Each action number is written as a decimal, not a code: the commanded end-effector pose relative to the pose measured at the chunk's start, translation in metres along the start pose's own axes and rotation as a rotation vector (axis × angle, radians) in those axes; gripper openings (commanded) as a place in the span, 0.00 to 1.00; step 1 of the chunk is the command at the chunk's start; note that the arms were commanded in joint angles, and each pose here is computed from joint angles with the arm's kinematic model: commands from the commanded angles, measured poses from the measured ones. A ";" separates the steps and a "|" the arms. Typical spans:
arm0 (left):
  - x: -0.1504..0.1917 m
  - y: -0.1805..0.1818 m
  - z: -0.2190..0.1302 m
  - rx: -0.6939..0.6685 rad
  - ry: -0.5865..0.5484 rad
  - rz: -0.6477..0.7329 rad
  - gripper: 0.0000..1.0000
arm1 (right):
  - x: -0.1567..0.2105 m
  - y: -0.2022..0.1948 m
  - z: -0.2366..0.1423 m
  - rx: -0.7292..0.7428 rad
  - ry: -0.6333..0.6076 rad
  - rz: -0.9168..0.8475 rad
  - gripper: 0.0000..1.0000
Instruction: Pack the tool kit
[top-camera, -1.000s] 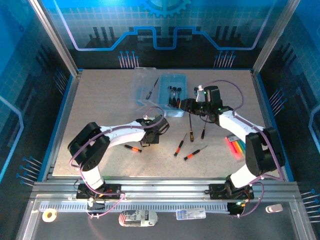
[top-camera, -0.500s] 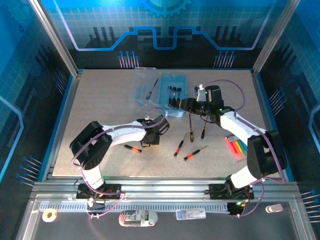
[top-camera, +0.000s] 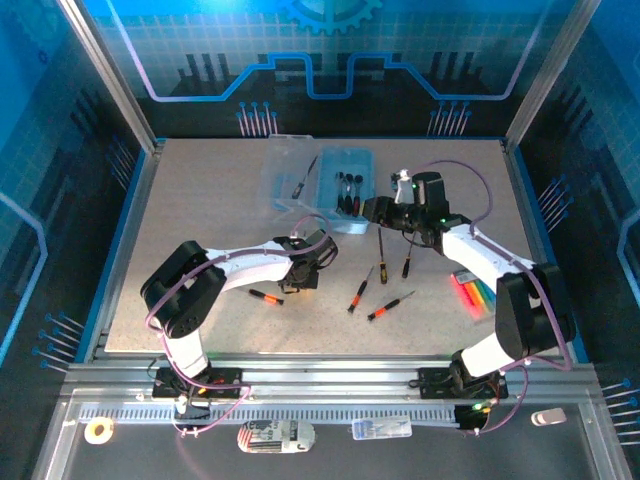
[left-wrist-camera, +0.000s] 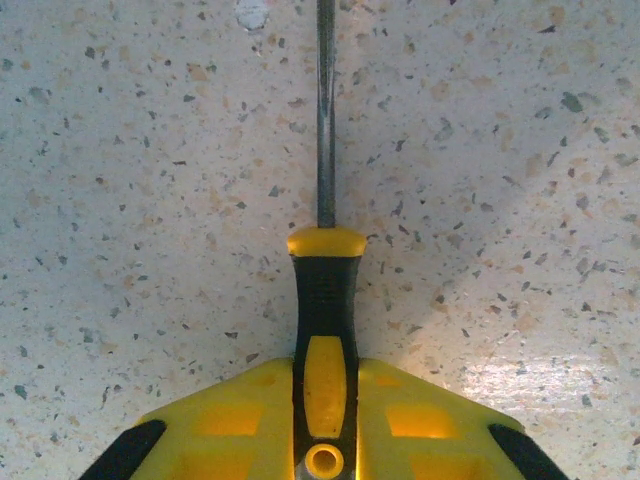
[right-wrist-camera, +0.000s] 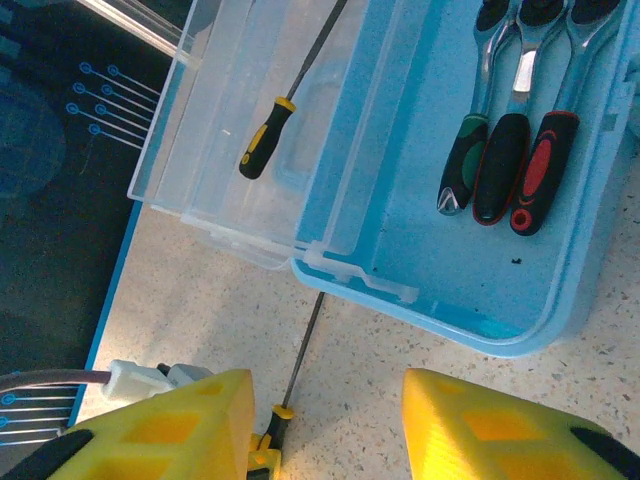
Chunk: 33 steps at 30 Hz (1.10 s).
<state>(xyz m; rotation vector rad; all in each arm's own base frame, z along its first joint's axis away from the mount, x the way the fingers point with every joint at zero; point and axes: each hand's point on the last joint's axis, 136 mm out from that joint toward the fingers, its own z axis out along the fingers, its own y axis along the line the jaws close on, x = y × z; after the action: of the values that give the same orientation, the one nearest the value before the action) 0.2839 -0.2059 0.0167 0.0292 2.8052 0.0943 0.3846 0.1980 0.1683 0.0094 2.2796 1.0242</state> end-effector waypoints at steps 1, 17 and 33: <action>0.003 0.003 0.002 -0.009 0.021 0.017 0.15 | -0.007 0.006 -0.010 -0.037 -0.028 -0.002 0.44; 0.007 0.017 -0.027 0.047 -0.045 0.012 0.14 | -0.009 0.003 -0.013 -0.020 -0.035 -0.001 0.45; 0.010 0.036 -0.059 0.077 -0.109 0.001 0.12 | -0.009 0.013 -0.010 -0.051 -0.017 0.008 0.45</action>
<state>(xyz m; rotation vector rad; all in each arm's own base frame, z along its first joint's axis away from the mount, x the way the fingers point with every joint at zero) 0.2625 -0.1863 0.0624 0.0646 2.7109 -0.0233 0.3823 0.1954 0.1736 0.0172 2.2657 1.0453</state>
